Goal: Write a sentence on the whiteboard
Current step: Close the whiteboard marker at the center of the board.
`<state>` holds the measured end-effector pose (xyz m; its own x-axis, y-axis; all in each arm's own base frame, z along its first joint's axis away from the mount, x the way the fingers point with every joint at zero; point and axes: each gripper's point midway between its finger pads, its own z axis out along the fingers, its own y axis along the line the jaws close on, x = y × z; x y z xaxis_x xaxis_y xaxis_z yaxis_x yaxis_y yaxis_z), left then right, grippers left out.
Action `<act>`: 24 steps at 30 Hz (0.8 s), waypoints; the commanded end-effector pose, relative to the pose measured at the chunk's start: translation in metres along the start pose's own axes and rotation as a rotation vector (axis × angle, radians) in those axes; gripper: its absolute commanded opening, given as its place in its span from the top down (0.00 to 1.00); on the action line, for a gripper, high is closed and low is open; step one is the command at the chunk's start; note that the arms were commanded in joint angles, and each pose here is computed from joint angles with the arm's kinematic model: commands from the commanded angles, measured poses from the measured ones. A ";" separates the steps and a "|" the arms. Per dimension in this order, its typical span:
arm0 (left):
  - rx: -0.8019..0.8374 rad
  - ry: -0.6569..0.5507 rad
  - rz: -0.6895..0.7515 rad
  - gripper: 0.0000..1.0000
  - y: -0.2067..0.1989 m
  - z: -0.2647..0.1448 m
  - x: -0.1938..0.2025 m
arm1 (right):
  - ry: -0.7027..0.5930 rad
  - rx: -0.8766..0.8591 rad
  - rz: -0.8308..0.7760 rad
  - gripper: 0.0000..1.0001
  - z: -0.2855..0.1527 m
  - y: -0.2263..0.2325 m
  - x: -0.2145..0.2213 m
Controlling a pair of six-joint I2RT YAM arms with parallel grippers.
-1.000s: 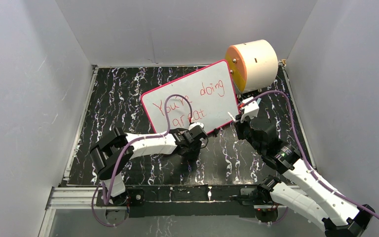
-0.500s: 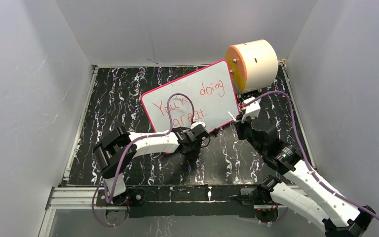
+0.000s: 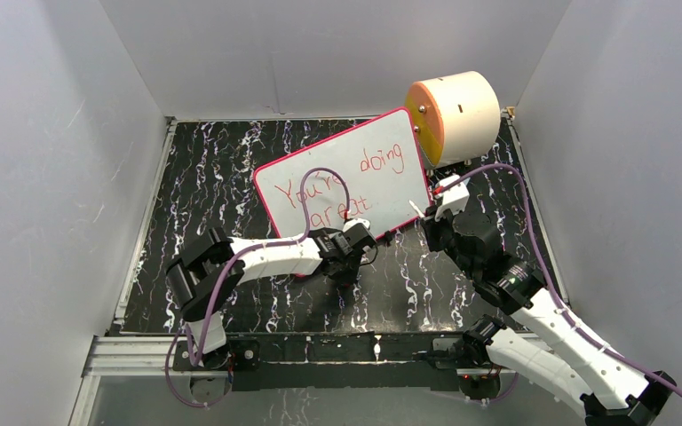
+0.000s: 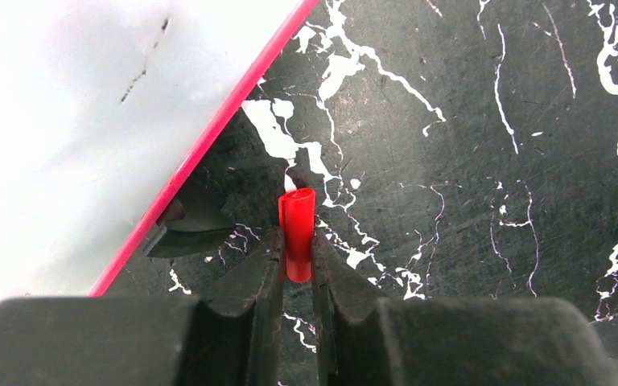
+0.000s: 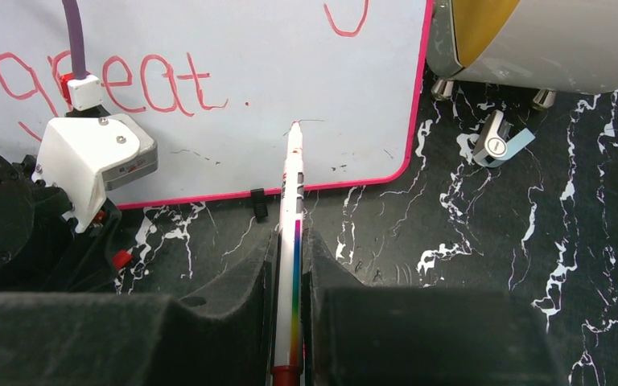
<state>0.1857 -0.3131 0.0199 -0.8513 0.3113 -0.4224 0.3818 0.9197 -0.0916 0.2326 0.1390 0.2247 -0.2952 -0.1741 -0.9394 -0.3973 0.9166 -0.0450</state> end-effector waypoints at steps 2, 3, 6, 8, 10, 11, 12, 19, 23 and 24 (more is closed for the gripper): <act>0.030 -0.102 -0.032 1.00 -0.001 -0.028 -0.020 | -0.058 -0.033 0.012 1.00 -0.002 0.004 -0.013; 0.041 -0.121 -0.040 1.00 -0.002 -0.033 -0.024 | -0.064 -0.042 0.010 1.00 -0.002 0.006 -0.014; 0.075 -0.186 -0.070 1.00 -0.005 -0.050 -0.038 | -0.101 -0.072 0.007 1.00 -0.005 0.010 -0.021; 0.101 -0.237 -0.097 1.00 -0.007 -0.063 -0.047 | -0.121 -0.092 0.005 1.00 -0.006 0.013 -0.025; 0.126 -0.297 -0.123 1.00 -0.008 -0.077 -0.059 | -0.138 -0.108 0.004 1.00 -0.006 0.016 -0.029; 0.140 -0.323 -0.132 1.00 -0.009 -0.083 -0.064 | -0.143 -0.113 0.002 1.00 -0.006 0.017 -0.030; 0.151 -0.343 -0.138 1.00 -0.009 -0.089 -0.068 | -0.146 -0.117 0.001 1.00 -0.006 0.017 -0.031; 0.154 -0.462 -0.241 1.00 0.007 -0.116 -0.091 | -0.194 -0.195 -0.012 1.00 -0.009 0.031 -0.039; 0.198 -0.546 -0.340 1.00 0.017 -0.137 -0.112 | -0.242 -0.260 -0.020 1.00 -0.007 0.043 -0.046; 0.199 -0.571 -0.370 1.00 0.022 -0.143 -0.119 | -0.260 -0.271 -0.018 1.00 -0.005 0.046 -0.049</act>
<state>0.2205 -0.3074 0.1564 -0.7148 -0.0575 -0.6970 0.2848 0.8863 -0.3652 0.2217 0.1705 0.2428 -0.1809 -0.1328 -0.9745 -0.5671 0.8236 -0.0070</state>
